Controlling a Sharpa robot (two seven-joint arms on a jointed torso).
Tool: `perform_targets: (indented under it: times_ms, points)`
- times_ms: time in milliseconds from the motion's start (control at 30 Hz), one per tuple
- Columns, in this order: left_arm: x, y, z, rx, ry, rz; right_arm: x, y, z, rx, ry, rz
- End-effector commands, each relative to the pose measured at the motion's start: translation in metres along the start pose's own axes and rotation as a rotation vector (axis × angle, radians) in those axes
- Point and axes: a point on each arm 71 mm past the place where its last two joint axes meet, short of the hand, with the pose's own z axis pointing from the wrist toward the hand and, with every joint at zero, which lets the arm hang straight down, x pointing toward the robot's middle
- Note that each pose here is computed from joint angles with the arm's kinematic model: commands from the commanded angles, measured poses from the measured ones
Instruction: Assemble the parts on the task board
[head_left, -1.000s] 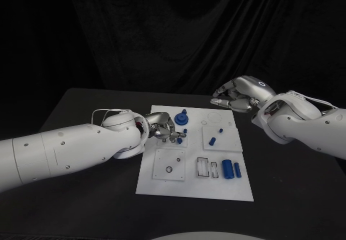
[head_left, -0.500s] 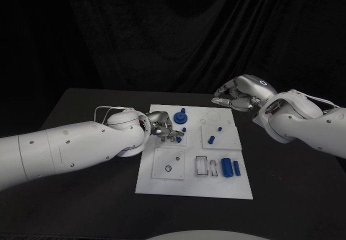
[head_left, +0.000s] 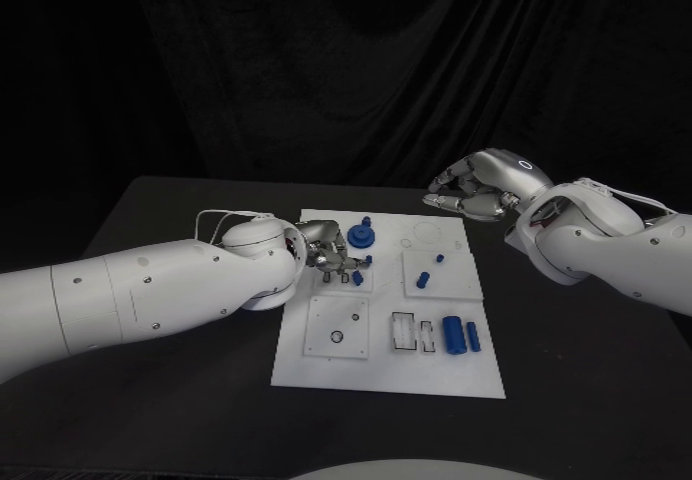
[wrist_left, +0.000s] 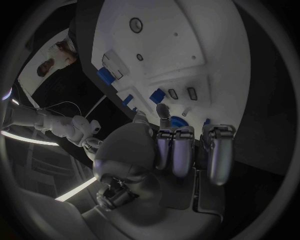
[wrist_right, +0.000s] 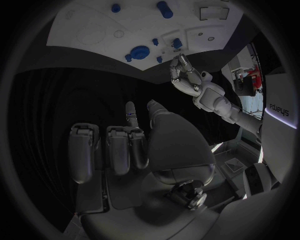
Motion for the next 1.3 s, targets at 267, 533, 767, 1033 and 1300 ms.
perform_targets:
  times_ms: [267, 533, 767, 1033, 1300]
  points:
    - [0.0000, -0.0082, 0.0035, 0.002, -0.009, 0.008, 0.001, -0.002, -0.002, 0.022, 0.000, -0.003]
    - [0.0009, -0.0075, 0.0048, -0.019, 0.002, 0.015, 0.000, -0.003, -0.003, 0.024, -0.001, -0.003]
    - [0.0013, -0.0077, 0.0070, -0.028, 0.010, 0.020, 0.000, -0.003, -0.003, 0.022, -0.001, -0.002]
    - [0.0025, -0.0093, 0.0099, -0.033, 0.022, 0.028, 0.000, -0.003, -0.004, 0.022, -0.001, -0.001]
    - [0.0043, -0.0101, 0.0129, -0.042, 0.035, 0.036, 0.000, -0.003, -0.005, 0.022, 0.000, -0.001]
